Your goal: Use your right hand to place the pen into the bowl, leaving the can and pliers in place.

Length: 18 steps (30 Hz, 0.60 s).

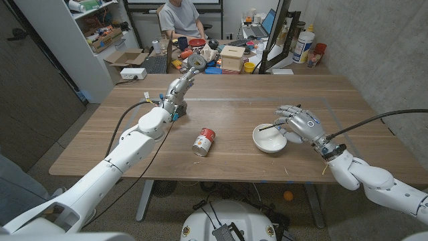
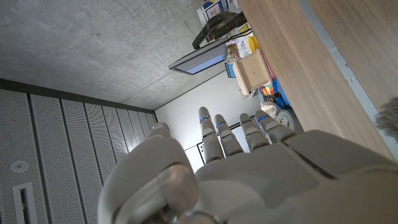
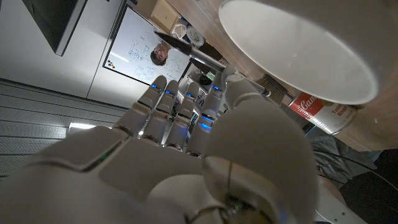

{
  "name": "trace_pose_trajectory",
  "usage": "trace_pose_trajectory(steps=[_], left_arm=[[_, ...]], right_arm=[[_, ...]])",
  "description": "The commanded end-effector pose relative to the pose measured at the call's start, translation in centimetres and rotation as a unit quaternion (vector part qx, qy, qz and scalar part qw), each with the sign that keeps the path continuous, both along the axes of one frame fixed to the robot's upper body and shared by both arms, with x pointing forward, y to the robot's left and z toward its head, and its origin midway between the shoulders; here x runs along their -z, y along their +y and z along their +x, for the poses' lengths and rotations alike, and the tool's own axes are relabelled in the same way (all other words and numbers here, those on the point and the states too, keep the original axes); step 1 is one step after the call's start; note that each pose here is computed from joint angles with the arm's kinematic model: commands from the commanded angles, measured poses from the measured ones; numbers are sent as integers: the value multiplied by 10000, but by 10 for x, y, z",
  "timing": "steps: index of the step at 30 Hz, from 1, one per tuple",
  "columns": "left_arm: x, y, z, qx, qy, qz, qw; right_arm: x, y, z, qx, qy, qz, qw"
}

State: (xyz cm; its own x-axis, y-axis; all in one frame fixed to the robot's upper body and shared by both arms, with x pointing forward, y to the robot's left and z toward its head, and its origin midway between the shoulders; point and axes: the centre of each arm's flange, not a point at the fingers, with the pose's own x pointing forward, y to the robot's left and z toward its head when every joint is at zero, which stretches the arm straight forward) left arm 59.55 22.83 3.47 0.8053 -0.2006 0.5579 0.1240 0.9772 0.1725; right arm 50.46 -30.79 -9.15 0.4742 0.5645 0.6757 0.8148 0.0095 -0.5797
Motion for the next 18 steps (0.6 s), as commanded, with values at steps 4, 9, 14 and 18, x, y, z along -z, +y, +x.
trace_pose_trajectory(steps=[4,9,14,18], left_arm=[[-1,-6,2,23,31,36,10000],[-2,-7,3,33,36,37,10000],[-1,-7,3,35,38,26,10000],[-1,-6,3,30,33,8,10000]], right_arm=[[17,-12,1,260,99,-234,9993],[19,-10,0,268,101,-311,9991],[20,-7,0,257,116,-337,9990],[20,-3,0,261,89,-316,9991]])
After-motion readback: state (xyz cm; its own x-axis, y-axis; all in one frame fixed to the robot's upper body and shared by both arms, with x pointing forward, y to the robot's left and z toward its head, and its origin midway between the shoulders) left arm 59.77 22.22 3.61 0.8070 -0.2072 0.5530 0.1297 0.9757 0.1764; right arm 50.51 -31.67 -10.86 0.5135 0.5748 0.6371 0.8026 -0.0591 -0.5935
